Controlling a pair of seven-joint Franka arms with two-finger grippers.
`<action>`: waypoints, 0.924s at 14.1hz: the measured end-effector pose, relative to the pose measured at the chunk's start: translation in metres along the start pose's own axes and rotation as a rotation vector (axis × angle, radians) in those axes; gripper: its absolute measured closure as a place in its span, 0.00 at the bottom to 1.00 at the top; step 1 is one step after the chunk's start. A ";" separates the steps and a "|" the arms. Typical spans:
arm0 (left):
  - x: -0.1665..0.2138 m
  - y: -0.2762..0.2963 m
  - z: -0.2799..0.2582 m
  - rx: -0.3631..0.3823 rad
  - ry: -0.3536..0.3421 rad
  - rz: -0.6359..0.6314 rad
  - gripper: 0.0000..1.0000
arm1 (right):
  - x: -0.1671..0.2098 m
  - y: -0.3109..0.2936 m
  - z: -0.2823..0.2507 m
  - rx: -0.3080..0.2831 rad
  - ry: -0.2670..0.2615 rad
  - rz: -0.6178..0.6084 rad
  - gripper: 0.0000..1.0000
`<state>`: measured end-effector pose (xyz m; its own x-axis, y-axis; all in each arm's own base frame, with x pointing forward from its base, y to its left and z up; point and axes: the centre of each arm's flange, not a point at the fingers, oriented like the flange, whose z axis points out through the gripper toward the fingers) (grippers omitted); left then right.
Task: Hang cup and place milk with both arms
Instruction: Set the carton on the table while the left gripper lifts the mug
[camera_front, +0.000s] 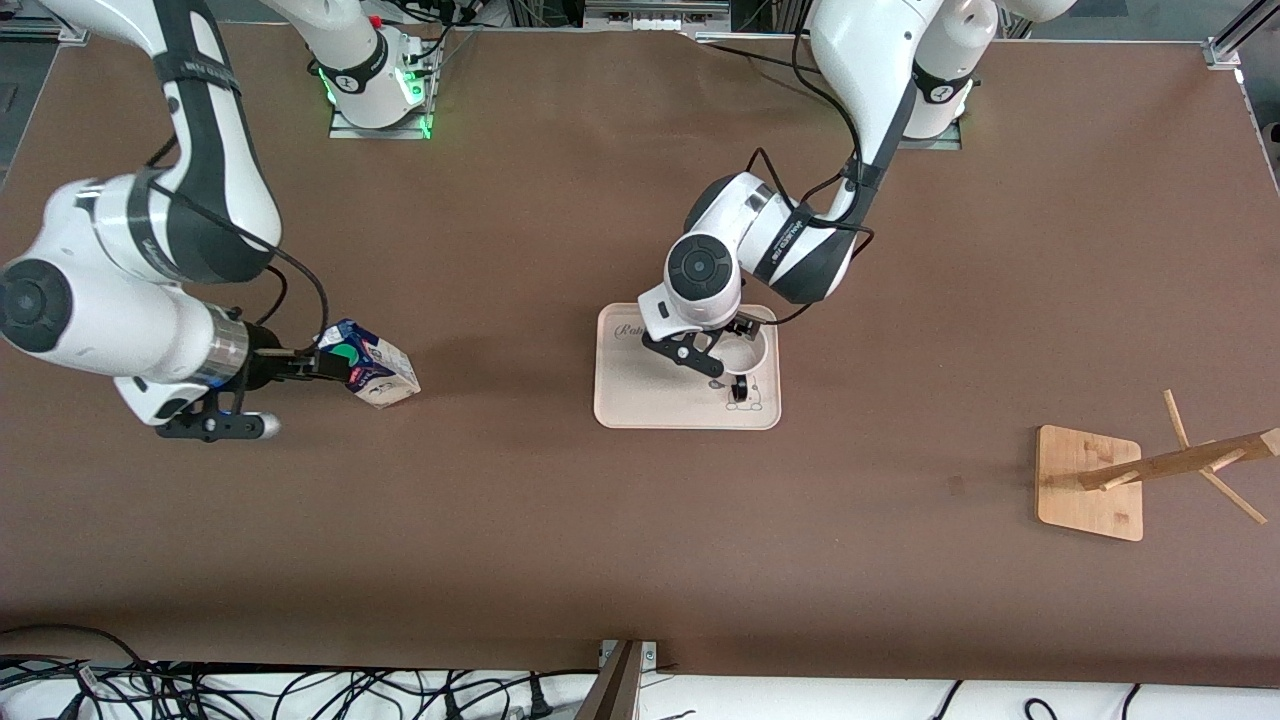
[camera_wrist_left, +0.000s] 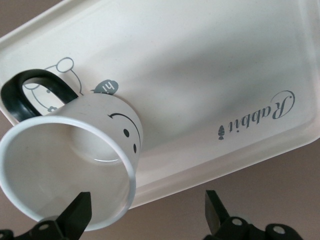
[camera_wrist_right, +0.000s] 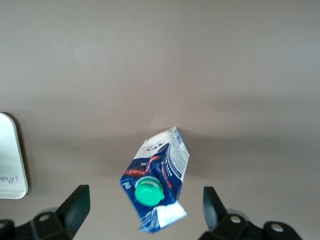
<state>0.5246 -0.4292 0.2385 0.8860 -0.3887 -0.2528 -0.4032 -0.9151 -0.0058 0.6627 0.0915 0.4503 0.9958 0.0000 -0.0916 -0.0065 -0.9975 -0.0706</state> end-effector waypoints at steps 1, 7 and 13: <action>0.000 0.000 0.002 0.000 0.000 -0.005 0.00 | -0.001 -0.002 -0.025 -0.010 0.018 -0.010 0.00; 0.002 0.007 0.008 0.002 0.011 -0.026 0.42 | -0.022 -0.002 -0.102 -0.028 0.057 -0.022 0.00; 0.004 0.011 -0.001 -0.004 0.032 -0.088 0.93 | -0.095 0.026 -0.124 -0.061 0.057 -0.009 0.00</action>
<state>0.5242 -0.4409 0.2384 0.9247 -0.3101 -0.2209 -0.3227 -0.9462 -0.0225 0.5795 0.0563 0.5798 0.9994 0.0069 -0.0347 0.0066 -0.9999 -0.0105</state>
